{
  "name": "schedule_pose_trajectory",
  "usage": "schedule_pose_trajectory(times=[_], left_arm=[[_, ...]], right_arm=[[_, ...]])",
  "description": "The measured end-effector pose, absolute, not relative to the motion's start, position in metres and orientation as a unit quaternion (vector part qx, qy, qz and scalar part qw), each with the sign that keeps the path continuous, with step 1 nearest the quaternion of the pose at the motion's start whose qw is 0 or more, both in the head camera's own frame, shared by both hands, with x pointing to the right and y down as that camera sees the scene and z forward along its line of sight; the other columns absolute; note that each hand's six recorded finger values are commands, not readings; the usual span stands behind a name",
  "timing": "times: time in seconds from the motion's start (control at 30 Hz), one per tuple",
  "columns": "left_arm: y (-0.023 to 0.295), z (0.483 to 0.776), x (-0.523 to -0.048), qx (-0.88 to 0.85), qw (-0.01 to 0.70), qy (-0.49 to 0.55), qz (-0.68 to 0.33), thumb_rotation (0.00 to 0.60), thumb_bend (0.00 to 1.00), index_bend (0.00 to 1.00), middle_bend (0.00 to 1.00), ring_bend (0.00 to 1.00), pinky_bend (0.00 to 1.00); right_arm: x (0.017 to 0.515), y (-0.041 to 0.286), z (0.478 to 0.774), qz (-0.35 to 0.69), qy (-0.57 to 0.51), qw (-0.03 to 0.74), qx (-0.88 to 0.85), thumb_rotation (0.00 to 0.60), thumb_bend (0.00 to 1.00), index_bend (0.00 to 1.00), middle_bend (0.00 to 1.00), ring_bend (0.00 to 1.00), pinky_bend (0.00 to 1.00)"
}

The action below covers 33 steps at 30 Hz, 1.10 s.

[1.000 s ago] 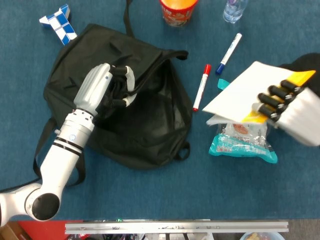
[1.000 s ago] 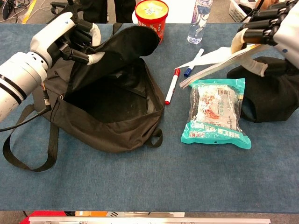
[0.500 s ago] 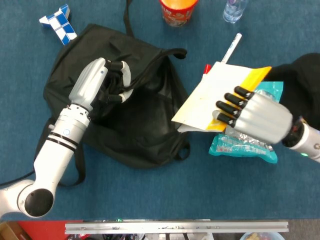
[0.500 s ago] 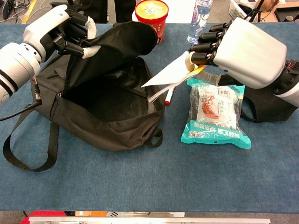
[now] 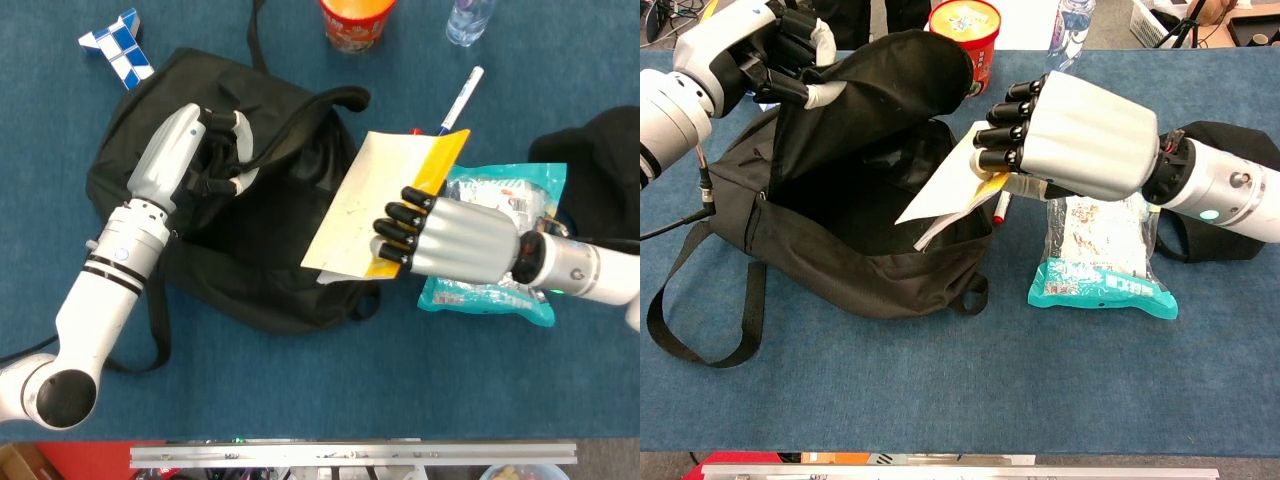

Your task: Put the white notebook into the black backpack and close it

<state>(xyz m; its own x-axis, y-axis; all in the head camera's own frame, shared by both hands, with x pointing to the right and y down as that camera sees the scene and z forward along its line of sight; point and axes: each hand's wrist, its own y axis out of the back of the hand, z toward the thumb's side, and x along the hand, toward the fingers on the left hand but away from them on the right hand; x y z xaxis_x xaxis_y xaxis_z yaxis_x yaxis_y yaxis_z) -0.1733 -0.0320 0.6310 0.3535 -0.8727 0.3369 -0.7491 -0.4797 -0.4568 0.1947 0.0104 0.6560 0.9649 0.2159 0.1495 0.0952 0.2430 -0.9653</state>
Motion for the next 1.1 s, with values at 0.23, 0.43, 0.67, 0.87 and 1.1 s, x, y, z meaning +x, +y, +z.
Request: schedule_pose_trajectory(times=[0.23, 0.43, 0.67, 0.87, 1.1], left_arm=[[-0.033, 0.629, -0.175, -0.814, 0.112, 0.499, -0.276, 0.600, 0.38, 0.74, 0.86, 0.80, 1.00], [-0.033, 0.628, -0.178, -0.813, 0.110, 0.500, -0.277, 0.600, 0.38, 0.74, 0.86, 0.80, 1.00], [-0.034, 0.626, -0.180, -0.812, 0.105, 0.503, -0.276, 0.600, 0.38, 0.74, 0.85, 0.80, 1.00], [-0.034, 0.625, -0.183, -0.812, 0.102, 0.503, -0.278, 0.600, 0.38, 0.74, 0.85, 0.80, 1.00], [-0.033, 0.624, -0.183, -0.813, 0.100, 0.502, -0.276, 0.600, 0.38, 0.74, 0.85, 0.80, 1.00]], right_arm=[[0.177, 0.009, 0.667, 0.031, -0.097, 0.791, -0.603, 0.600, 0.51, 0.90, 0.70, 0.57, 0.66], [0.165, 0.009, 0.675, 0.024, -0.089, 0.797, -0.597, 0.600, 0.51, 0.90, 0.70, 0.57, 0.66], [0.156, 0.006, 0.680, 0.014, -0.093, 0.801, -0.591, 0.600, 0.51, 0.90, 0.70, 0.57, 0.66], [0.146, 0.005, 0.679, -0.004, -0.109, 0.796, -0.595, 0.600, 0.51, 0.90, 0.70, 0.57, 0.66], [0.134, 0.009, 0.672, -0.036, -0.117, 0.791, -0.600, 0.600, 0.51, 0.90, 0.70, 0.57, 0.66]])
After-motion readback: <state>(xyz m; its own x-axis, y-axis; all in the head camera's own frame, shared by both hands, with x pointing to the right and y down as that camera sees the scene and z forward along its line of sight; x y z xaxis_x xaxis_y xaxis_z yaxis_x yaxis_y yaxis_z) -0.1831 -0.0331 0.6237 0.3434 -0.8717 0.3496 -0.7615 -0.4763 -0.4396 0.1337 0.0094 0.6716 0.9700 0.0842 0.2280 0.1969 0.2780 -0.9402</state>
